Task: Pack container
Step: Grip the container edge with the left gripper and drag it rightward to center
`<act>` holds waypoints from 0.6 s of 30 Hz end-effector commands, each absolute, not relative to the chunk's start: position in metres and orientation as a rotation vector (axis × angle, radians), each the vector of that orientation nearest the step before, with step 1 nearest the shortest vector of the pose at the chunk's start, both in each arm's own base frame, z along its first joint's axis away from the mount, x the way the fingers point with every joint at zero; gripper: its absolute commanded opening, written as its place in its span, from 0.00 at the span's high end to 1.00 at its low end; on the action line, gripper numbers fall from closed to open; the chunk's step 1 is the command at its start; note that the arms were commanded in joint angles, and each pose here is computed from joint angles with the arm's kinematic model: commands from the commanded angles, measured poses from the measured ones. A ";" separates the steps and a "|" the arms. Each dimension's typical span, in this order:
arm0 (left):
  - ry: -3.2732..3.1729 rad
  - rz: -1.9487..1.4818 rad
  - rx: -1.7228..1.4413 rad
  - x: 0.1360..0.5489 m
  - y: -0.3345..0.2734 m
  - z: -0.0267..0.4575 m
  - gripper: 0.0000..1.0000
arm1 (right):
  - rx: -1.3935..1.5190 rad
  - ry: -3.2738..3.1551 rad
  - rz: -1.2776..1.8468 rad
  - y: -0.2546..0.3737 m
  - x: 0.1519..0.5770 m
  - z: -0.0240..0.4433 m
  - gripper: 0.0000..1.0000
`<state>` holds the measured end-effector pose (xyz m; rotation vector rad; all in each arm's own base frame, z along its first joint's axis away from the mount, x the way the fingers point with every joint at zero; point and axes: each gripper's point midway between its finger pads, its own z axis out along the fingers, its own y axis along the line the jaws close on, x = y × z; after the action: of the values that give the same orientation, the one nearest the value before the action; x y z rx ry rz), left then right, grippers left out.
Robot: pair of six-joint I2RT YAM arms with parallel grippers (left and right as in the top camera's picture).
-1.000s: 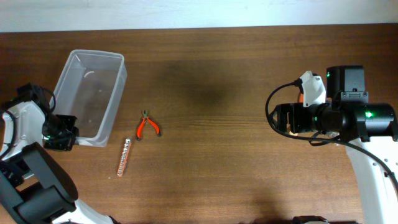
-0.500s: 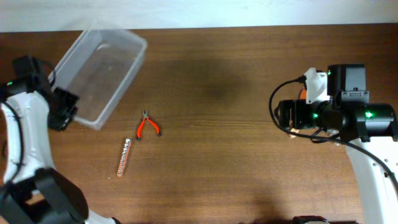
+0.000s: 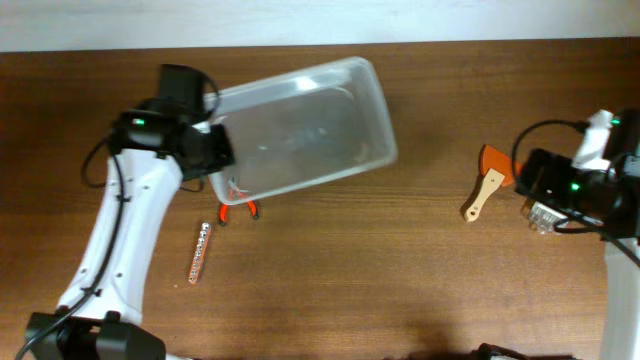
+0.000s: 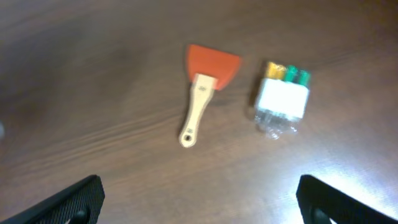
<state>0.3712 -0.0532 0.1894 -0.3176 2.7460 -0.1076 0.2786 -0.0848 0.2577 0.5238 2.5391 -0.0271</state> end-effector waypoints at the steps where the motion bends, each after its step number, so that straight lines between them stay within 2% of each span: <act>1: 2.751 -0.097 -0.124 0.367 -0.074 0.182 0.98 | 0.611 2.495 -0.055 -0.101 0.272 0.267 0.01; 14: 2.877 -0.019 -0.064 0.361 -0.085 0.099 0.98 | 0.607 2.494 -0.028 -0.100 0.272 0.267 0.01; 18: 2.894 -0.011 -0.047 0.364 -0.086 0.086 0.98 | 0.607 2.494 -0.027 -0.100 0.272 0.267 0.01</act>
<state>0.3605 -0.0845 0.0893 -0.0740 2.8979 -0.0053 0.2715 -0.1001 0.2565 0.6066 2.5299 -0.0359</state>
